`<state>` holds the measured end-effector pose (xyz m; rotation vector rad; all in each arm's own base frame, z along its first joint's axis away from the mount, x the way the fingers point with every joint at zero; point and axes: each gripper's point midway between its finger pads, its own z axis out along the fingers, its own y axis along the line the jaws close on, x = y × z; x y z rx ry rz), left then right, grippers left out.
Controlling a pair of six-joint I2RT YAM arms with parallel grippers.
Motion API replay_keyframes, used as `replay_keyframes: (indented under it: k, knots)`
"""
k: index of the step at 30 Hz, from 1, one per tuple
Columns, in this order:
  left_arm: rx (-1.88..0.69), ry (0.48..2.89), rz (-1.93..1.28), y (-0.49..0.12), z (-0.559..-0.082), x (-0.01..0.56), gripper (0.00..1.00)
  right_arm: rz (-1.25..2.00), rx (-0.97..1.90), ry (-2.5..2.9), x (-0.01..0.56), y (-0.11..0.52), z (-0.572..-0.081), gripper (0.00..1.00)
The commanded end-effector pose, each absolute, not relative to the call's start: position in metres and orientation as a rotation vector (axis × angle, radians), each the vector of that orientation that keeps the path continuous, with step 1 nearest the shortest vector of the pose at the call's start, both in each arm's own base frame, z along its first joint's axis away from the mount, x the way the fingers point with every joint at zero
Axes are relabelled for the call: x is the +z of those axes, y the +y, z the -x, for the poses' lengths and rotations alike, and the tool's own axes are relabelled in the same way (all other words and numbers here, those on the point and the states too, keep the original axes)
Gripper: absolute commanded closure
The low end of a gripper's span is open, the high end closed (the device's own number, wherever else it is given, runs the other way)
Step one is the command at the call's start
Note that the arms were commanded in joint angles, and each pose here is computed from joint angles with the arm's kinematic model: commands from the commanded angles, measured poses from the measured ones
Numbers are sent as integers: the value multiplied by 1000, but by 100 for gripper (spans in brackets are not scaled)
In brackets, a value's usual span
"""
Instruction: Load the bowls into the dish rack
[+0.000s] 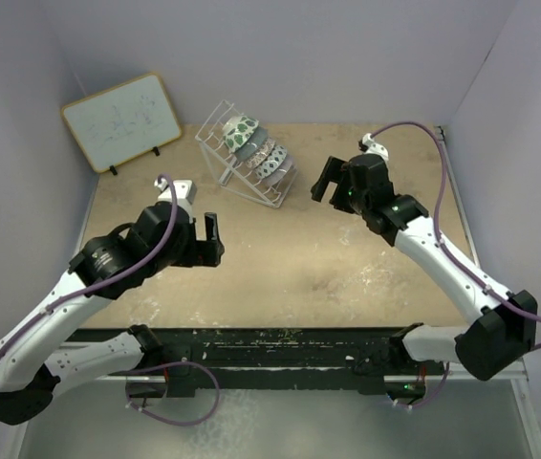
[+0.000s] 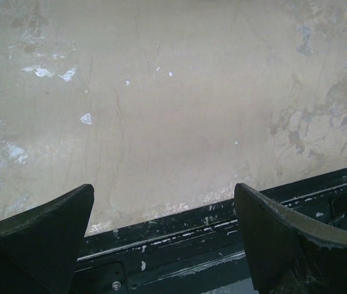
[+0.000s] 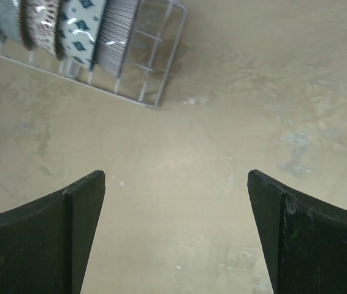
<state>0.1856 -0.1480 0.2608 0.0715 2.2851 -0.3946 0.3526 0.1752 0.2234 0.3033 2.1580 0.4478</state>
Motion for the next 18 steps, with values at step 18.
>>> replay_keyframes:
  k: [18]
  knots:
    - [-294,2220,172,-125,-198,266,1,-293,224,2170,213,118,-302,0]
